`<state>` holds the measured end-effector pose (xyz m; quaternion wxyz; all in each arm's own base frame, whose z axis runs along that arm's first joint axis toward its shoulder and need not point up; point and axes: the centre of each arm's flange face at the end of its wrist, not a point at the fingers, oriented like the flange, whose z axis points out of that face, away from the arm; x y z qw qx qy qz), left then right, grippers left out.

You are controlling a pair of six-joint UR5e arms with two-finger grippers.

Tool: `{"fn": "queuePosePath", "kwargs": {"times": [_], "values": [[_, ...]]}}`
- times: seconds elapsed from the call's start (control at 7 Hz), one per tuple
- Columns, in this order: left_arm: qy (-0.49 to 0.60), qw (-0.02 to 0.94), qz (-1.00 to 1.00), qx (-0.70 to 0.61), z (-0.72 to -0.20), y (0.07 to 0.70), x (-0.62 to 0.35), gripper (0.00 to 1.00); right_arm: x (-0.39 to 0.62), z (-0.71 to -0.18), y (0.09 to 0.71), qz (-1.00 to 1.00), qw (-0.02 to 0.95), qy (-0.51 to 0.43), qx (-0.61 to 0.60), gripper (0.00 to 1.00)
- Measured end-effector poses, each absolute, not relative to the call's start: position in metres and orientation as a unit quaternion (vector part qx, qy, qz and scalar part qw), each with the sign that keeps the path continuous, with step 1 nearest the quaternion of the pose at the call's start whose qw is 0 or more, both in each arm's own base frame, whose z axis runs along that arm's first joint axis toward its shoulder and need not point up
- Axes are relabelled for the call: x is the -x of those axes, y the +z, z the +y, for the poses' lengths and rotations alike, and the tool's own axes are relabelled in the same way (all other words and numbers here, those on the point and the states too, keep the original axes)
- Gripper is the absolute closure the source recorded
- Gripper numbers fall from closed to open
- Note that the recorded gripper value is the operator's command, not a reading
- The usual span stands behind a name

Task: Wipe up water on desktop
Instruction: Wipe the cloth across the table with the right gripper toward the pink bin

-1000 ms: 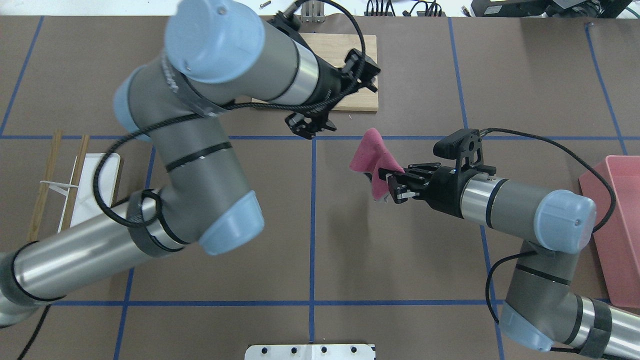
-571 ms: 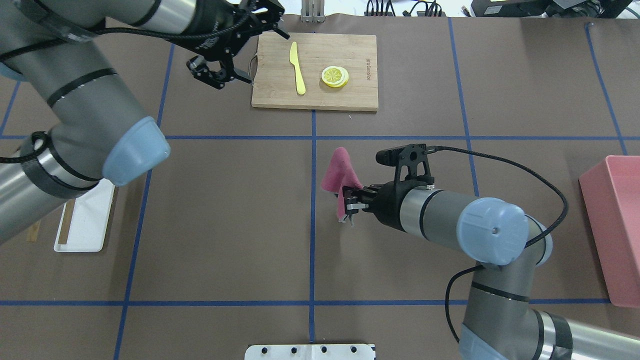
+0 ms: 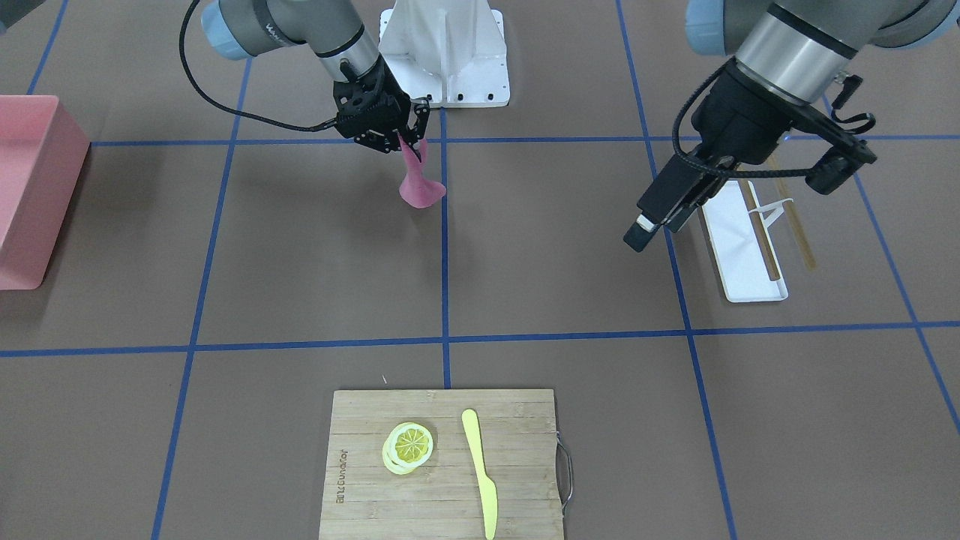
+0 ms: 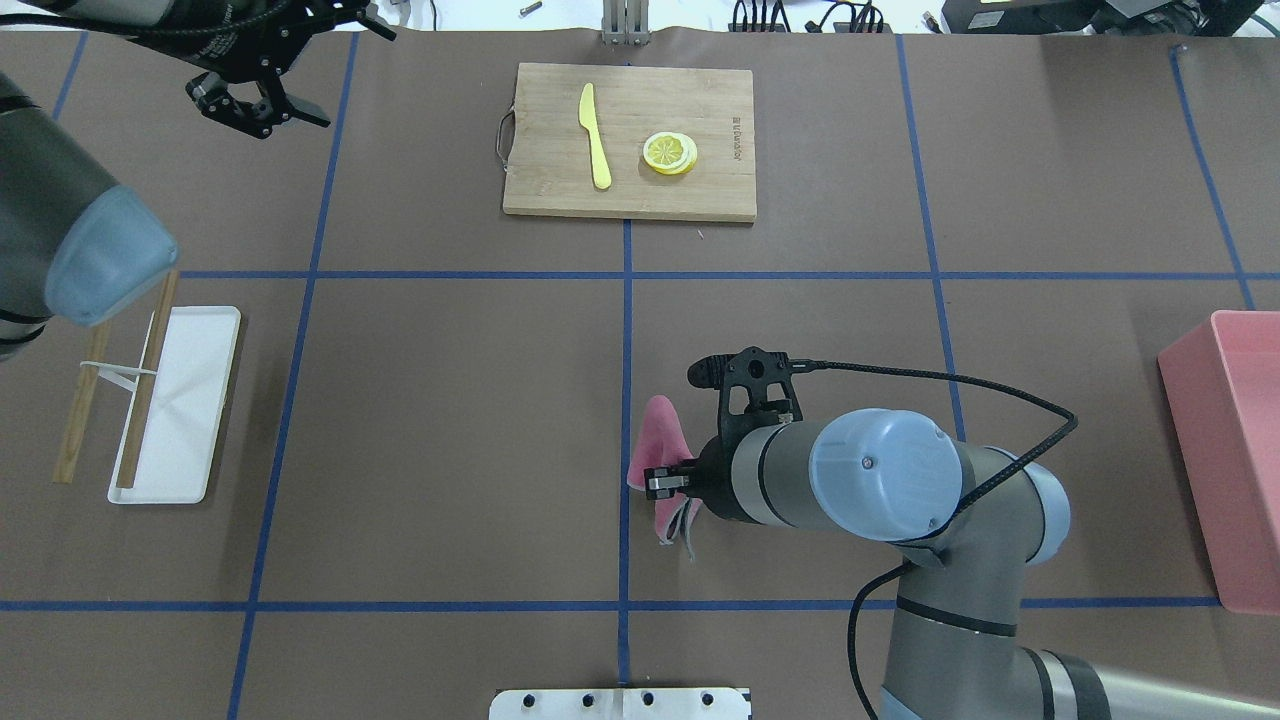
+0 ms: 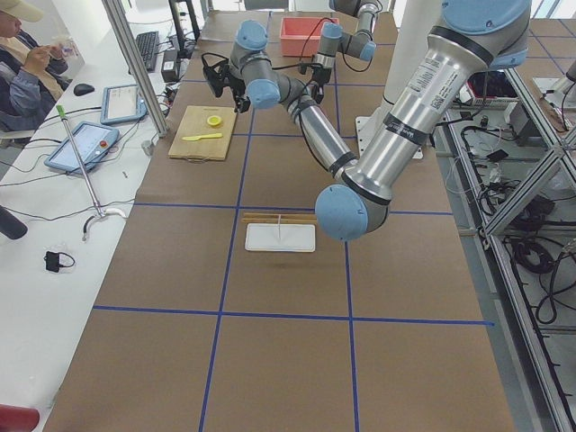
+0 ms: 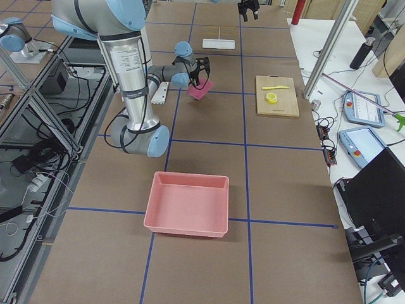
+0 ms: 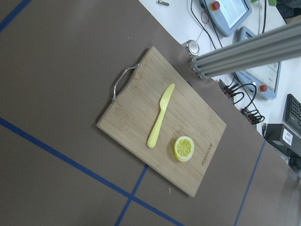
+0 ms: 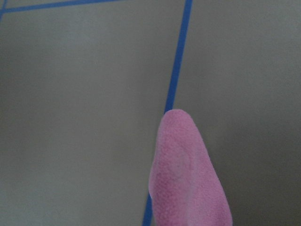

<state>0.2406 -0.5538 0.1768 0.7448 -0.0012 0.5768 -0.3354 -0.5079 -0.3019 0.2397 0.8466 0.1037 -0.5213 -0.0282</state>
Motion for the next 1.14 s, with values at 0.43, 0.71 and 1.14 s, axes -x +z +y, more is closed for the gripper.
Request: {"fn": "queuePosePath", "kwargs": {"times": [0.43,0.71,1.14], "values": [[-0.352,0.744,0.568,-0.001,-0.560,0.194,-0.215,0.03,0.425,-0.344,0.337,-0.460,0.884,-0.062,-0.049,1.00],[-0.330,0.753,0.569,-0.003,-0.552,0.210,-0.184,0.03,0.355,-0.363,0.417,-0.412,0.905,-0.094,-0.043,1.00],[-0.311,0.755,0.577,-0.009,-0.534,0.210,-0.169,0.03,0.356,-0.375,0.421,-0.399,0.913,-0.081,-0.030,1.00]]}}
